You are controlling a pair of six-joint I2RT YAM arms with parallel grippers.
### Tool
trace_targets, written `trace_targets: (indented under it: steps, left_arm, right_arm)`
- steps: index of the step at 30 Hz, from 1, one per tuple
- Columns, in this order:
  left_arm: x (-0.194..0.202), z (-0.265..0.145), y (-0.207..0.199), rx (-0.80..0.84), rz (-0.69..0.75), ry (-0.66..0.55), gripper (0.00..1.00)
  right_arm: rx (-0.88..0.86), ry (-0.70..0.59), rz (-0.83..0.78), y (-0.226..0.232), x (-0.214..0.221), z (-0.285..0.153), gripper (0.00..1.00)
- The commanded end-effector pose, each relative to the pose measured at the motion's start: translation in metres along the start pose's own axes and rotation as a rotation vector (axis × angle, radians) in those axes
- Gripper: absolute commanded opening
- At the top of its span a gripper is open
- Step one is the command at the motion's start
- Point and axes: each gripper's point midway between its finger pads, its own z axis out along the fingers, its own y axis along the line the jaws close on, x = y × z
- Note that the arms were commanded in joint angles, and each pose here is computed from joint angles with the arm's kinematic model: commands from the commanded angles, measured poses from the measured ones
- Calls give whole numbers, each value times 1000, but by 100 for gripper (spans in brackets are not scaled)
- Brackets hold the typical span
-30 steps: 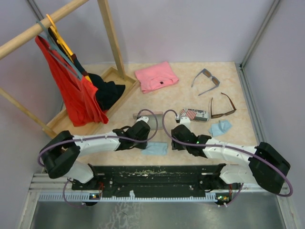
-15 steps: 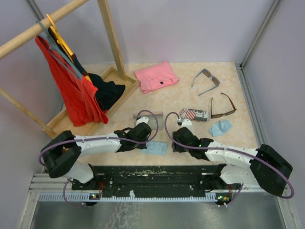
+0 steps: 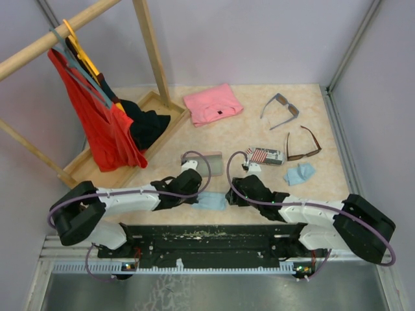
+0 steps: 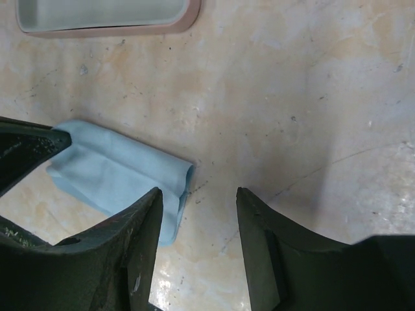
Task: Organize the sunglasses
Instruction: Pick up the glasses cleaning cloth from the center of the board.
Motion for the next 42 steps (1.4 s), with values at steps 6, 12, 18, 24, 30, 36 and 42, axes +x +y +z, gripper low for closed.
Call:
trace_targets:
  steps: [6, 12, 18, 24, 30, 36, 42]
  left_arm:
    - [52, -7, 30, -69, 41, 166, 0]
    - [52, -8, 29, -61, 40, 163, 0]
    - [51, -9, 27, -56, 41, 160, 0]
    - [51, -8, 28, -59, 43, 159, 0]
    - [52, -8, 29, -64, 42, 159, 0]
    - [52, -8, 29, -64, 40, 157, 0]
    - [48, -7, 26, -46, 28, 130, 0]
  right_arm:
    - [-12, 63, 119, 24, -3, 12, 45]
    - [20, 113, 187, 19, 10, 12, 38]
    - [59, 131, 202, 11, 17, 18, 37]
    - [69, 150, 198, 9, 23, 26, 37]
    - [95, 138, 173, 3, 22, 26, 33]
    - [110, 135, 143, -1, 22, 27, 21]
    - [8, 92, 40, 15, 9, 30, 1]
